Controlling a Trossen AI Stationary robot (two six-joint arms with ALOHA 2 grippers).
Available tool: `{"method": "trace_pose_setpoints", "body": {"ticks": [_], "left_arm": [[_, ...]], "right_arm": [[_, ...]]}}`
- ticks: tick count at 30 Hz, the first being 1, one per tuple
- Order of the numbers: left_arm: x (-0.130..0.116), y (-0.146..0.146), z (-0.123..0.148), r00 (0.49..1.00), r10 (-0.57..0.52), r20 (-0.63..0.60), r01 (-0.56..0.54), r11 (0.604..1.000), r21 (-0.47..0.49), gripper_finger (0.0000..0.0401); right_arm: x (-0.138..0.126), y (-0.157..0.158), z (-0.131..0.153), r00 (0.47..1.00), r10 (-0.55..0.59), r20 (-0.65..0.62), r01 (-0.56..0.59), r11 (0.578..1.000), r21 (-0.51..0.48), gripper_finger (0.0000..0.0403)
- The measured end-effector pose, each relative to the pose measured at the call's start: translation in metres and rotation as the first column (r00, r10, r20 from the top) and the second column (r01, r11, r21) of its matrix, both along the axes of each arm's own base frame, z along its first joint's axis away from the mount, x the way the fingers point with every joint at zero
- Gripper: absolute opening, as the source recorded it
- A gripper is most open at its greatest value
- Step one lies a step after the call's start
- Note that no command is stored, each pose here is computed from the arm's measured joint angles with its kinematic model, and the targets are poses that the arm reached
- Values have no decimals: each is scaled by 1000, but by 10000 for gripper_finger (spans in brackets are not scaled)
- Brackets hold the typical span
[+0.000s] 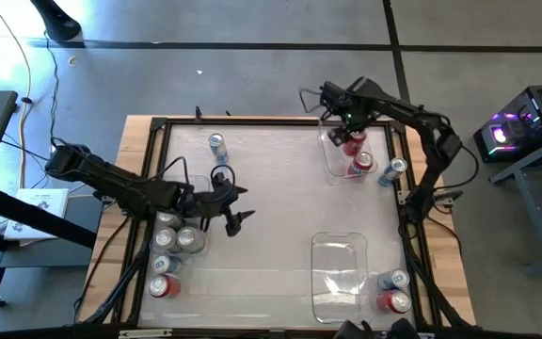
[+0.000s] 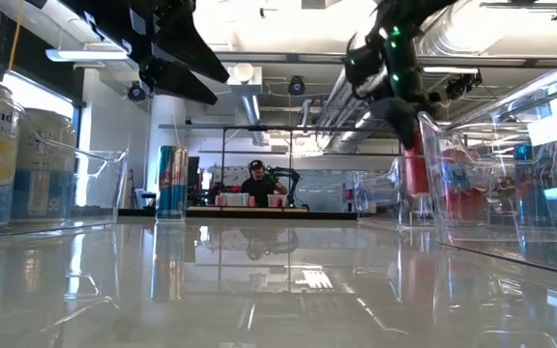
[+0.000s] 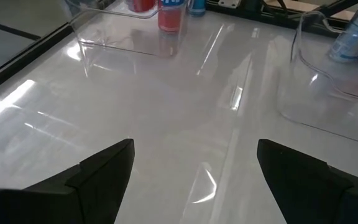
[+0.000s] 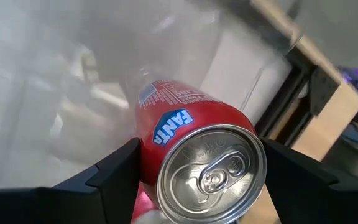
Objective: Sort soda cans
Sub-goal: Put the top right red soda can into the top right transparent bin
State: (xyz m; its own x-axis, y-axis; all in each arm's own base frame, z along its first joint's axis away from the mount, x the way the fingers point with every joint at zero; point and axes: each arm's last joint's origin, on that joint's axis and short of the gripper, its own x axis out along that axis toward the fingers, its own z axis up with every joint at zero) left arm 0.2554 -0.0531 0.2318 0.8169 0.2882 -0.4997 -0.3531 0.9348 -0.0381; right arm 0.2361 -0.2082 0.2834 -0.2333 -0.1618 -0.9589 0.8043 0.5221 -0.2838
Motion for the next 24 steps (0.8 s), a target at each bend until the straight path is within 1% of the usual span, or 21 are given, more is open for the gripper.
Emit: {"method": "trace_pose_setpoints", "body": {"ticks": [2, 6, 12, 17, 21, 24], "left_arm": [[0, -2, 0, 1000, 2, 4, -2, 1000, -6, 336], [-1, -2, 0, 1000, 20, 10, -20, 1000, -1, 336], [-1, -2, 0, 999, 36, 17, -36, 999, -12, 336], [-1, -2, 0, 999, 39, 19, -39, 999, -18, 336], [-1, -2, 0, 999, 39, 19, -39, 999, -18, 336], [-1, -2, 0, 999, 39, 19, -39, 999, -18, 336]], "right_arm": [[-5, 4, -9, 1000, 11, -18, -11, 1000, 7, 273], [-13, 3, -16, 1000, 1, 1, -1, 1000, -2, 273], [-15, 0, -28, 1000, 10, 23, -10, 1000, 18, 273], [-19, 1, -41, 1000, 0, 20, -1, 999, 49, 293], [-20, 3, -45, 1000, 23, 17, -24, 998, 55, 303], [-19, 2, -41, 999, 35, 19, -37, 997, 65, 306]]}}
